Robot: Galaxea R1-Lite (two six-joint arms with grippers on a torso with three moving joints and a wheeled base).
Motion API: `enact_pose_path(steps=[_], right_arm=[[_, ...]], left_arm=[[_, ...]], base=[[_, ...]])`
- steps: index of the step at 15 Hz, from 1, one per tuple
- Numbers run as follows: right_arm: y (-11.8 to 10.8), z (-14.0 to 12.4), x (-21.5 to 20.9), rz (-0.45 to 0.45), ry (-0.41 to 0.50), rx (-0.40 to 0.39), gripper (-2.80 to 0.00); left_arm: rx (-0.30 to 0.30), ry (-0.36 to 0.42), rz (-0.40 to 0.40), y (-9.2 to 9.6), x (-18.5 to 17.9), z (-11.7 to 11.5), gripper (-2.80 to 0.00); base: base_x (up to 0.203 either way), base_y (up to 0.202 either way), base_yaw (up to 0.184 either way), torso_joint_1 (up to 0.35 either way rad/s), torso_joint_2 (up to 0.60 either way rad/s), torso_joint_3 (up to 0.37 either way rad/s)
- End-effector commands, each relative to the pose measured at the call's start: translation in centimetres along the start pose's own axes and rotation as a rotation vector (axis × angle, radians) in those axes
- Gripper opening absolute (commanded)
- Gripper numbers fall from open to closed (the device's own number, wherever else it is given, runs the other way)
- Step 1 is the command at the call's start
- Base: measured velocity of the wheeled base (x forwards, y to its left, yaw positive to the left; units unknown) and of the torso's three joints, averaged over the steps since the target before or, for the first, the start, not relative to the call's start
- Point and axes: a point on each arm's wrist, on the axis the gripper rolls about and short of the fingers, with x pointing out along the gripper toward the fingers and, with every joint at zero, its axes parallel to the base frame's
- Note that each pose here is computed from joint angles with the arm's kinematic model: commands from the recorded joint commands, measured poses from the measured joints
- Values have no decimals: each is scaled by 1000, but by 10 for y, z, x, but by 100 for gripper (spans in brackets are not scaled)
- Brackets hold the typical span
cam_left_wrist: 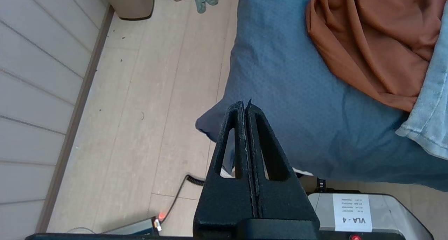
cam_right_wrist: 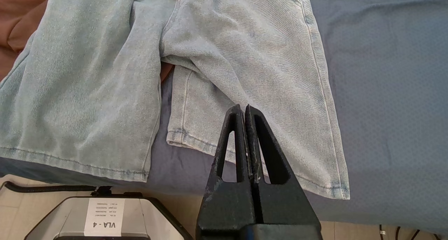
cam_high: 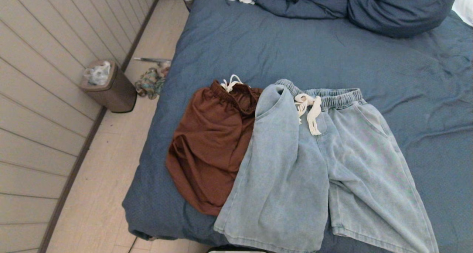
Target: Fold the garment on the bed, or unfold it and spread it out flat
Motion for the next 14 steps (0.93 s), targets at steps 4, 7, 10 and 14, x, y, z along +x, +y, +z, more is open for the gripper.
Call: enact_pose_path(steps=[4,7,10,14], right_arm=[[0,-1,-1,1,-7,0,-280],[0,-1,-1,1,-7,0,-280],[0,-1,-1,1,-7,0,-280],[0,-1,-1,1,-7,-2,-280]], left_arm=[[0,4,0,0,0,-1,-280],[0,4,0,0,0,-1,-280],[0,4,0,0,0,-1,-280],[0,4,0,0,0,-1,-280]], base=[[0,0,0,0,0,0],[0,0,0,0,0,0],[0,0,0,0,0,0],[0,0,0,0,0,0]])
